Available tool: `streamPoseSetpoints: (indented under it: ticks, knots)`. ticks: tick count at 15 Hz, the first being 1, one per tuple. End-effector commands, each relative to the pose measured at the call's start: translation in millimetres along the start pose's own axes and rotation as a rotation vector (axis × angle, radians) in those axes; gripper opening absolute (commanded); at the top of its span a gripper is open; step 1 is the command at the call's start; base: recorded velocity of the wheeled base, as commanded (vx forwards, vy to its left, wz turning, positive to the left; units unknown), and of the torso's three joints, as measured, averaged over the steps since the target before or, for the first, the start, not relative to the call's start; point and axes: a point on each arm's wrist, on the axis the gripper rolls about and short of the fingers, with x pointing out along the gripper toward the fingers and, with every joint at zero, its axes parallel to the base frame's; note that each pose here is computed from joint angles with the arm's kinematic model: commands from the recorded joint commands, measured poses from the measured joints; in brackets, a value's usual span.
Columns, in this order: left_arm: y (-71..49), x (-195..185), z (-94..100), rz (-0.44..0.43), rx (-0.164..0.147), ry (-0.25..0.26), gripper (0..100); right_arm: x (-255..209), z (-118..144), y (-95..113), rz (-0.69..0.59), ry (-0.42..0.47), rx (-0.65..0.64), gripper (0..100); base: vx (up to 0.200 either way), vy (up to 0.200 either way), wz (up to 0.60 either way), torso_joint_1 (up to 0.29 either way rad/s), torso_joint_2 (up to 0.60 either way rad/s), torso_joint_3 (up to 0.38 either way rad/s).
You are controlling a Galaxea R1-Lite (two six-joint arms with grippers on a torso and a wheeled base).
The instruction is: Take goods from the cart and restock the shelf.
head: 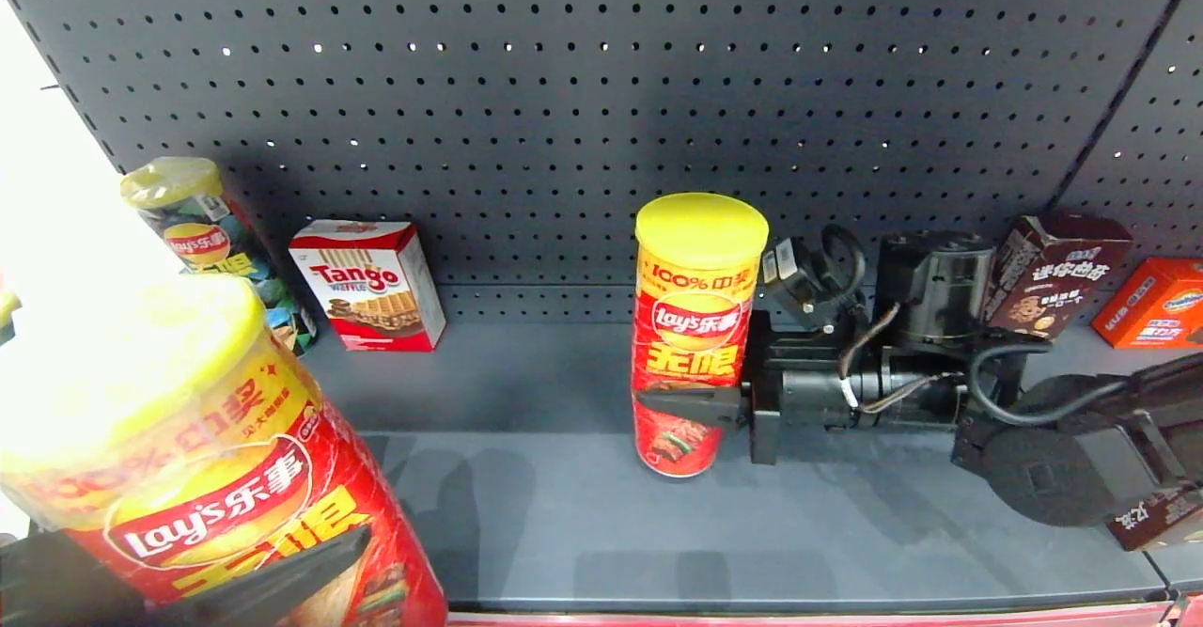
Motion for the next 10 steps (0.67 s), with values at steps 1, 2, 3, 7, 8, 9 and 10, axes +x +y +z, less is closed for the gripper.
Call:
streamPoseSetpoints:
  ticks: [1, 2, 3, 7, 8, 9, 10]
  knots:
    - [0.0, 0, 0.0, 0.0, 0.0, 0.0, 0, -16, 14, 27, 0.002, -0.024, -0.024, 0, 0.0, 0.0, 0.0, 0.0, 0.0, 0.0]
    - [0.1, 0, 0.9, 0.002, 0.0, -0.003, 0, -20, 11, 39, 0.014, -0.025, -0.024, 0, 0.0, 0.0, 0.0, 0.0, 0.0, 0.0]
    - [0.1, 0, 0.5, 0.003, 0.0, -0.001, 0, -23, 7, 46, 0.022, -0.024, -0.023, 0, 0.0, 0.0, 0.0, 0.0, 0.0, 0.0]
    - [0.4, 0, 0.8, 0.006, 0.0, -0.001, 0, -28, -15, 56, 0.028, -0.003, -0.002, 0, 0.0, 0.0, 0.0, 0.0, 0.0, 0.0]
    - [0.4, 0, 0.6, 0.006, 0.0, 0.0, 0, -28, -19, 56, 0.028, 0.005, 0.005, 0, 0.0, 0.0, 0.0, 0.0, 0.0, 0.0]
    - [0.4, 0, 0.0, 0.006, -0.001, 0.003, 0, -26, -22, 56, 0.03, 0.012, 0.011, 0, 0.0, 0.0, 0.0, 0.0, 0.0, 0.0]
    - [0.5, 1, 0.5, 0.007, -0.001, 0.002, 0, -24, -25, 55, 0.032, 0.02, 0.019, 0, 0.0, 0.0, 0.0, 0.0, 0.0, 0.0]
